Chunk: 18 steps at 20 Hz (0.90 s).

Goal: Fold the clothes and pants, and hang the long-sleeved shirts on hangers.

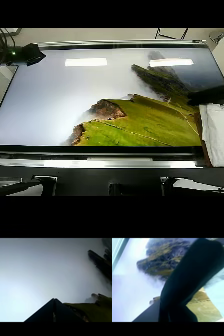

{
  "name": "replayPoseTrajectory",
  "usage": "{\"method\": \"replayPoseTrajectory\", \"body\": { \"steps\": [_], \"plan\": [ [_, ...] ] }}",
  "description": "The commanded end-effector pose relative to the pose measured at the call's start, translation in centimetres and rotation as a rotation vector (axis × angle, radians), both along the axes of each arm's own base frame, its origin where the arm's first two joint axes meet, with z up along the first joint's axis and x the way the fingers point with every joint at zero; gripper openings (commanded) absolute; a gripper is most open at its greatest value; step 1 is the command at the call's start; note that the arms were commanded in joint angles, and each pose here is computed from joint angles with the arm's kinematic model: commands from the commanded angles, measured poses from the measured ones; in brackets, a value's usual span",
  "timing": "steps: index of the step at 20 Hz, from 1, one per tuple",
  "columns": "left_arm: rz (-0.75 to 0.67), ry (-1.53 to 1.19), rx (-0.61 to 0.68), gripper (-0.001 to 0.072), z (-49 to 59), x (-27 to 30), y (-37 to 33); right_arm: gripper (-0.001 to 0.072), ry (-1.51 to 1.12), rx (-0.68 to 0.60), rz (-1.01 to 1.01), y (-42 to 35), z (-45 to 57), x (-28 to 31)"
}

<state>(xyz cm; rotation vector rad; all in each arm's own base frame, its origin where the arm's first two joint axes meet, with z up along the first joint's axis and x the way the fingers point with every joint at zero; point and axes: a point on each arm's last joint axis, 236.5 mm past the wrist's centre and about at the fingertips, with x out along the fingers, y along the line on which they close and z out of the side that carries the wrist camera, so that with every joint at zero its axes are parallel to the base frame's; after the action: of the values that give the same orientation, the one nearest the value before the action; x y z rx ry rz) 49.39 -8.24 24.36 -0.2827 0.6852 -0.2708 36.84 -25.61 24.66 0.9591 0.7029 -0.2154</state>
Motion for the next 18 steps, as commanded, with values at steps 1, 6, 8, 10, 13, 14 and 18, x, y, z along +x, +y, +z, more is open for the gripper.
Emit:
{"method": "replayPoseTrajectory", "body": {
  "steps": [1, 6, 8, 10, 13, 14, 18],
  "plan": [
    [-0.004, -0.005, 0.005, 0.0019, 0.1, 0.0, 0.0, 0.0037, 0.006, -0.005, -0.187, -4.0, 1.6, -4.7],
    [-0.024, -0.015, 0.018, 0.0019, 0.2, 0.0, -0.2, 0.0037, 0.347, 0.029, -0.282, -4.5, -3.4, -12.8],
    [-0.035, -0.018, 0.007, 0.0018, 0.3, -0.1, -0.5, 0.0037, 0.425, 0.064, -0.316, -4.3, -5.5, -14.3],
    [-0.046, -0.022, 0.001, 0.0019, 0.5, -0.2, -0.8, 0.0037, 0.551, 0.095, -0.332, -3.7, -9.0, -16.8],
    [-0.046, -0.022, 0.0, 0.0019, 0.5, -0.2, -0.8, 0.0037, 0.808, 0.083, -0.363, -3.3, -14.3, -22.7],
    [-0.046, -0.022, 0.0, 0.0019, 0.5, -0.2, -0.8, 0.0037, 0.848, 0.08, -0.365, -3.3, -15.7, -23.6],
    [-0.046, -0.022, -0.001, 0.0019, 0.5, -0.2, -0.8, 0.0038, 0.881, 0.123, -0.344, -2.5, -21.4, -24.0]
  ]
}}
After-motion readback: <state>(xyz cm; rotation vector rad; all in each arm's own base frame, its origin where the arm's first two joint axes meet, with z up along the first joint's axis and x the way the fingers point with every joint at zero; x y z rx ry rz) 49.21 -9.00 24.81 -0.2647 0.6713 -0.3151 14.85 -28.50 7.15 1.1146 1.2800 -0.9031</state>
